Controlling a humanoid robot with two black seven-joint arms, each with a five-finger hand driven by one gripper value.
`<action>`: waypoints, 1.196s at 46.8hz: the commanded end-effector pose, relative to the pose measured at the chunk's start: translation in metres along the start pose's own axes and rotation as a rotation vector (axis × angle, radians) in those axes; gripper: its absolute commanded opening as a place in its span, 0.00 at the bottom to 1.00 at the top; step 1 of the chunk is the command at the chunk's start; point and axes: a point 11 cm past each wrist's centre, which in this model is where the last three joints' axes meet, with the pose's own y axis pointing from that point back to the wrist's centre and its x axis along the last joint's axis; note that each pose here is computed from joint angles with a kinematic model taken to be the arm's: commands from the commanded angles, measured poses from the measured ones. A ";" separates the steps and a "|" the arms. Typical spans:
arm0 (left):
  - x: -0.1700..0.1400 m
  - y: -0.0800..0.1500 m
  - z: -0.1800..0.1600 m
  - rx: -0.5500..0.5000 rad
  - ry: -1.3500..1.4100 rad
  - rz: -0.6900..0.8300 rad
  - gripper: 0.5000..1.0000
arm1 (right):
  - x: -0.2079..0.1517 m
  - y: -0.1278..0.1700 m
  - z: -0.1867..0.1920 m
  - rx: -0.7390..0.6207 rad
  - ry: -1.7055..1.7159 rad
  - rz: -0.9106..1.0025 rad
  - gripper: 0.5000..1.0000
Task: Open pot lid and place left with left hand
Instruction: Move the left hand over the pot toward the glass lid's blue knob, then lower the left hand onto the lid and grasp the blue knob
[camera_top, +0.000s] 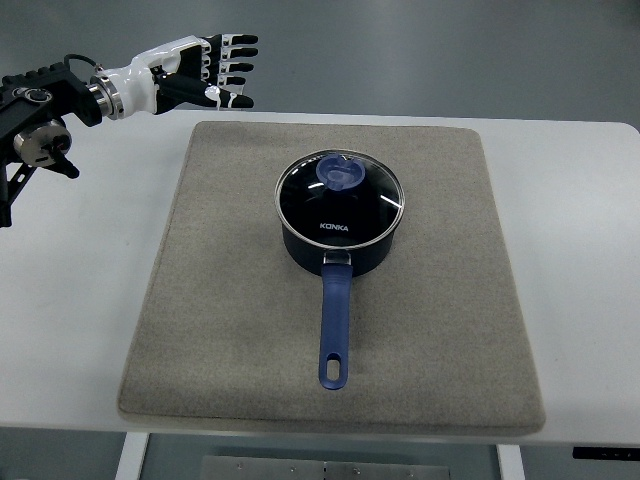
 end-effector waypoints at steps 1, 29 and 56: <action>-0.006 0.002 0.007 -0.013 -0.083 -0.038 0.97 | 0.000 0.000 0.000 0.000 0.000 0.000 0.83; -0.052 -0.005 0.084 -0.034 -0.780 -0.298 0.96 | 0.000 0.000 0.000 0.000 0.000 0.000 0.83; -0.132 -0.045 0.090 -0.029 -1.102 -0.521 0.89 | 0.000 0.000 0.000 0.000 0.000 0.000 0.83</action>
